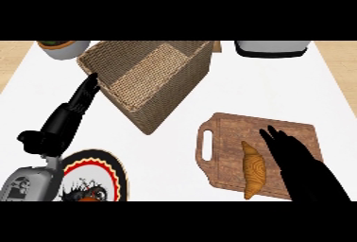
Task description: Pick the croissant from the cutting board and place it in the basket
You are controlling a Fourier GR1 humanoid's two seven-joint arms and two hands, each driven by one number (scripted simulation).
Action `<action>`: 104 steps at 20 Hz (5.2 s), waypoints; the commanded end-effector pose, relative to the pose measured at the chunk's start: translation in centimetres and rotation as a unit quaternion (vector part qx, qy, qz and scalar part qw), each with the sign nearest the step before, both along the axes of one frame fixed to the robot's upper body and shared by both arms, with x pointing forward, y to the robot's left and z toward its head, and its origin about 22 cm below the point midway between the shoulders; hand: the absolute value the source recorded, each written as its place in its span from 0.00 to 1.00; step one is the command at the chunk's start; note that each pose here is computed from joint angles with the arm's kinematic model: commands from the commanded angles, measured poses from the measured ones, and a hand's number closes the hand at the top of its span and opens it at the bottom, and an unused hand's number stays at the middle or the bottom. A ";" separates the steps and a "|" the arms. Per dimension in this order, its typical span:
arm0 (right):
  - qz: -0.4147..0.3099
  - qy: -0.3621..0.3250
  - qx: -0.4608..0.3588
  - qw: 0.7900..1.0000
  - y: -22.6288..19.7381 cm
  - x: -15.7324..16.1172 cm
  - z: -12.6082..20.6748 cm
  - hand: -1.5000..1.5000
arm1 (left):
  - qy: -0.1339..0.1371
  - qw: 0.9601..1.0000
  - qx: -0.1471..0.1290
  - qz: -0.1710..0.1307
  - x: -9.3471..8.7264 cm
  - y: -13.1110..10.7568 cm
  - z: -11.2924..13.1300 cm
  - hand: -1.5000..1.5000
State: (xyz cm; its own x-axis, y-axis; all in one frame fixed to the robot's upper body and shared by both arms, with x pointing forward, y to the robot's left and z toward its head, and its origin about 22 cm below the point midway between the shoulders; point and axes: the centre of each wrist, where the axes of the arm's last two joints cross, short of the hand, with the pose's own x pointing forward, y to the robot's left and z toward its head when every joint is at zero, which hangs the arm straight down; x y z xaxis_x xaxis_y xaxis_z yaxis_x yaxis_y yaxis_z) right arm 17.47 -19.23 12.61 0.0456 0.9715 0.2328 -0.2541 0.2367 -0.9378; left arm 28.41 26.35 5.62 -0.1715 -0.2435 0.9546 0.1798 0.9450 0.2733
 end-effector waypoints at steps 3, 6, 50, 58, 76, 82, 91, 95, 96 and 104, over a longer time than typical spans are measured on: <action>-0.010 -0.024 -0.014 1.000 0.0 0.3 -3.9 0.00 | 0.011 1.000 -0.001 -0.002 0.4 1.1 1.0 0.50; -0.006 -0.019 -0.009 1.000 0.8 0.7 -3.7 0.00 | 0.001 1.000 0.003 0.004 -0.2 1.6 -1.5 0.50; -0.025 0.059 -0.053 0.997 1.5 3.2 -11.1 0.00 | 0.012 1.000 0.004 -0.008 0.4 -0.6 1.0 0.50; 0.020 0.116 -0.087 0.989 0.6 4.0 -14.2 1.00 | 0.005 1.000 0.007 -0.003 0.1 -0.1 2.0 0.50; -0.050 -0.012 -0.056 0.997 10.5 6.6 -10.4 1.00 | -0.005 0.999 0.000 -0.042 0.6 -1.4 0.6 0.50; -0.122 -0.065 -0.005 0.990 12.6 8.3 -7.9 1.00 | -0.009 0.997 -0.005 -0.076 0.8 -2.8 0.8 0.50; -0.149 -0.242 0.170 0.944 16.1 9.7 -0.1 1.00 | -0.010 0.994 -0.006 -0.108 1.8 -5.1 1.2 0.50; -0.160 -0.303 0.204 0.917 17.2 10.6 2.7 1.00 | -0.008 0.993 0.002 -0.114 2.0 -5.2 1.4 0.50; -0.167 -0.310 0.207 0.913 17.4 11.0 3.4 1.00 | -0.004 0.994 0.001 -0.112 1.9 -5.4 1.2 0.50; -0.219 -0.344 0.192 0.893 18.7 13.6 6.7 1.00 | 0.003 0.994 0.004 -0.113 2.4 -5.5 1.0 0.50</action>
State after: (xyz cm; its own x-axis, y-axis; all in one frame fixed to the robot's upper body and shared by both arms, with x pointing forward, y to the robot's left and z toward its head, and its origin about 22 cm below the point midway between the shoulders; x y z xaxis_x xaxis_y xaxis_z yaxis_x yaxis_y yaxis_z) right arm 30.16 -1.58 17.37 0.0017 0.8238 0.5668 0.4799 0.4966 -0.7232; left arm 30.70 20.74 6.79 -0.2256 -0.2038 0.9527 0.3914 0.8765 0.2802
